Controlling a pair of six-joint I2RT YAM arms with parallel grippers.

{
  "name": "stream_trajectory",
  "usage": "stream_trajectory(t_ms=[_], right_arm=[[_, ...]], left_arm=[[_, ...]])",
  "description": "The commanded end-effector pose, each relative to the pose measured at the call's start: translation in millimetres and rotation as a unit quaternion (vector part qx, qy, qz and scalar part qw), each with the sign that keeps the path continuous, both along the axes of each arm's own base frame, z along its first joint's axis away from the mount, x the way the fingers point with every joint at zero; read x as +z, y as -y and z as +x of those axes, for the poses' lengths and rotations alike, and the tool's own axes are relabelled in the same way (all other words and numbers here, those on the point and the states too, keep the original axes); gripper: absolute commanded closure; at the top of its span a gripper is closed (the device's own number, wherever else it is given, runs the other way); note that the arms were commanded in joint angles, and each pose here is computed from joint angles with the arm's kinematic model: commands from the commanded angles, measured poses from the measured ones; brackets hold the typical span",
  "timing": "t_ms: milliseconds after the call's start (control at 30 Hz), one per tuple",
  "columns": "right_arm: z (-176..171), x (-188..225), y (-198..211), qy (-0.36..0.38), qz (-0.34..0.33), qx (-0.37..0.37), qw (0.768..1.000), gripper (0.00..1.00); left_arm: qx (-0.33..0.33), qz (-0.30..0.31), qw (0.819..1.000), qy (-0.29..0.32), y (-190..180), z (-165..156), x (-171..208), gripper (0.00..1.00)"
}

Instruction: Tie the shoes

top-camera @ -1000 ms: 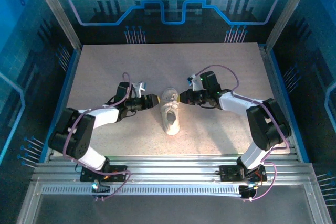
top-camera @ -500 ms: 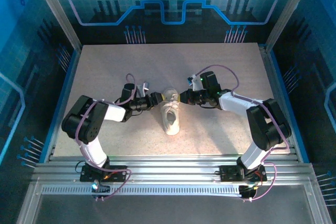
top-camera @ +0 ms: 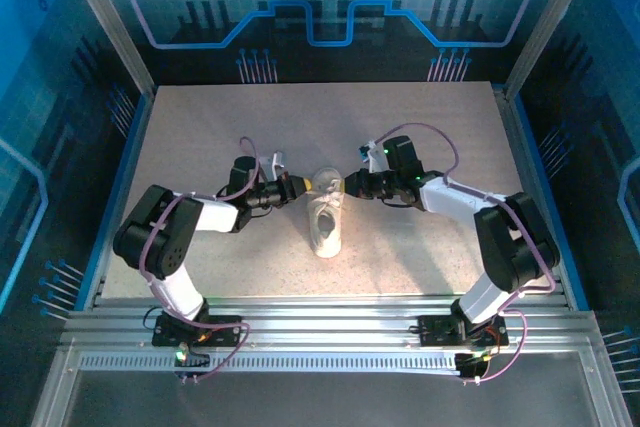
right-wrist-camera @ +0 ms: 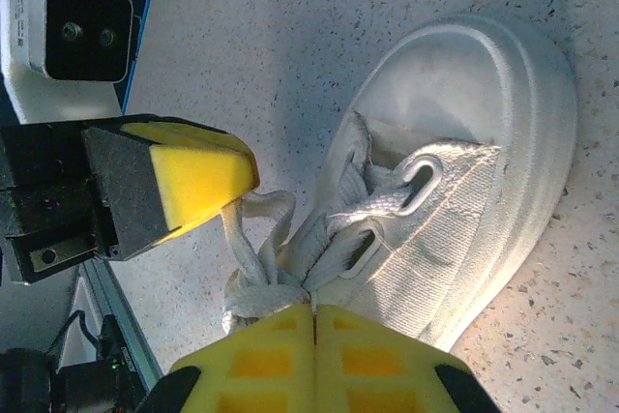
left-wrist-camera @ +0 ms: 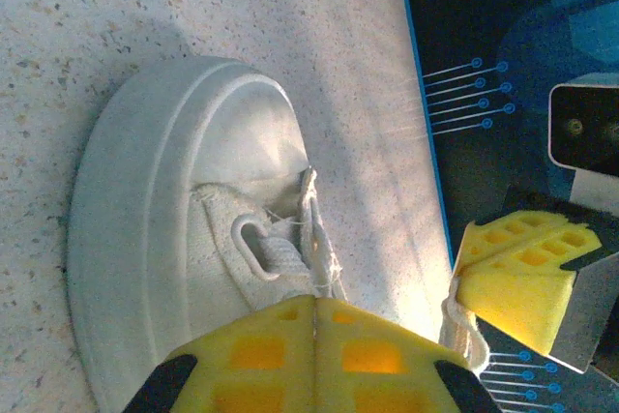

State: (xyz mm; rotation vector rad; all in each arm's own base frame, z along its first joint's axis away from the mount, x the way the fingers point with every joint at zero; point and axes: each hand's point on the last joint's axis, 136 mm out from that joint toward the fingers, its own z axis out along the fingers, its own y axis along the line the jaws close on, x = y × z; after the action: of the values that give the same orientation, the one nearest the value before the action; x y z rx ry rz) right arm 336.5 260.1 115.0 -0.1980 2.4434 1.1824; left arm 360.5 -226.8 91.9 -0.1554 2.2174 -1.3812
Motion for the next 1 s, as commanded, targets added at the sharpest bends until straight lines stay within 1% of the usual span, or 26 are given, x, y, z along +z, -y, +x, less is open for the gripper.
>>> stream_trajectory(t_ms=[0,300,433,700,967], right_arm=[[-10,-10,12,-0.006,-0.022,-0.008,1.0,1.0],[-11,-29,25,-0.024,-0.044,-0.019,0.999,1.0],[-11,-33,28,-0.026,-0.051,-0.022,0.998,1.0],[-8,-34,34,-0.025,-0.059,-0.026,0.998,1.0],[-4,-35,41,-0.024,-0.066,-0.028,0.997,1.0]], left_arm=[[-0.017,0.034,0.999,-0.011,-6,-14,-19,1.0],[-0.022,0.056,0.998,-0.019,-10,-21,-39,1.0],[-0.017,0.077,0.997,-0.019,-16,-23,-45,1.0],[-0.003,0.099,0.995,-0.026,-31,-26,-52,1.0],[0.002,0.11,0.994,-0.026,-37,-29,-56,1.0]])
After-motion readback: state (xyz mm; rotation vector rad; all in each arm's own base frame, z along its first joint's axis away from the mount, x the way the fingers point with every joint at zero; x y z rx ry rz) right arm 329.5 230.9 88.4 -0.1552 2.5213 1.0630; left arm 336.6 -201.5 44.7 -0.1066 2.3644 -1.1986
